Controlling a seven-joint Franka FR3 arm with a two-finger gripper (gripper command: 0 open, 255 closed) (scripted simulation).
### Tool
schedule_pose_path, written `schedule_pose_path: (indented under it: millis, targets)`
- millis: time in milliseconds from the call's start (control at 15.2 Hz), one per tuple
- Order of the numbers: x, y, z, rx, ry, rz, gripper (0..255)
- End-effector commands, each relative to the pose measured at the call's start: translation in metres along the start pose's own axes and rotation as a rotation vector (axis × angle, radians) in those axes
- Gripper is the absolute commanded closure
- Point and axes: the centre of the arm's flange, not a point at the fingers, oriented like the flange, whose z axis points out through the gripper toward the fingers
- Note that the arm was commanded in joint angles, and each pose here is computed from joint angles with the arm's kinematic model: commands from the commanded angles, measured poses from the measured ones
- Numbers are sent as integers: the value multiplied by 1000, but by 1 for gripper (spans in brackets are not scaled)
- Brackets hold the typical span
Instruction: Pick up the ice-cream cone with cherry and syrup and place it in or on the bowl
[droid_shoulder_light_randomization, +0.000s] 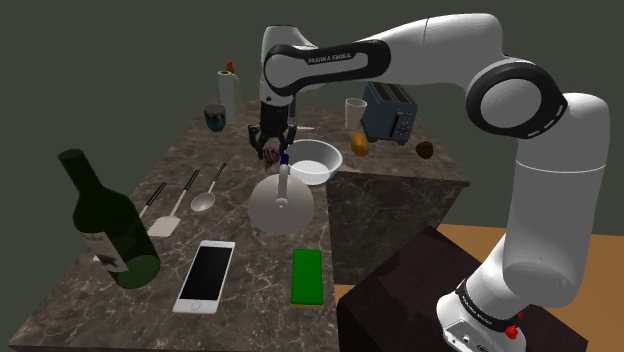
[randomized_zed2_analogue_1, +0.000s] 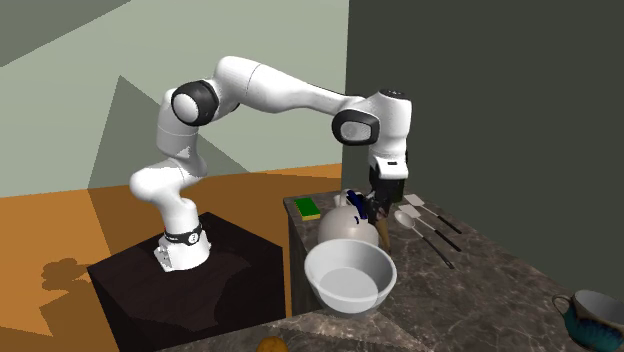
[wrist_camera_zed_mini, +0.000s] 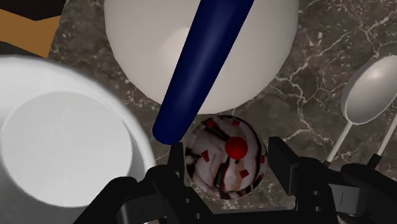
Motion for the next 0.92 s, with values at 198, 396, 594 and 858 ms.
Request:
schedule_pose_path:
  millis: [198, 396, 594, 858]
  targets:
    - [-1, -3, -25, 0, 0, 0, 255]
    - [-2, -4, -41, 0, 0, 0, 255]
    - [-4, -6, -57, 0, 0, 0, 255]
    - [-5, -8, -78, 0, 0, 0, 255]
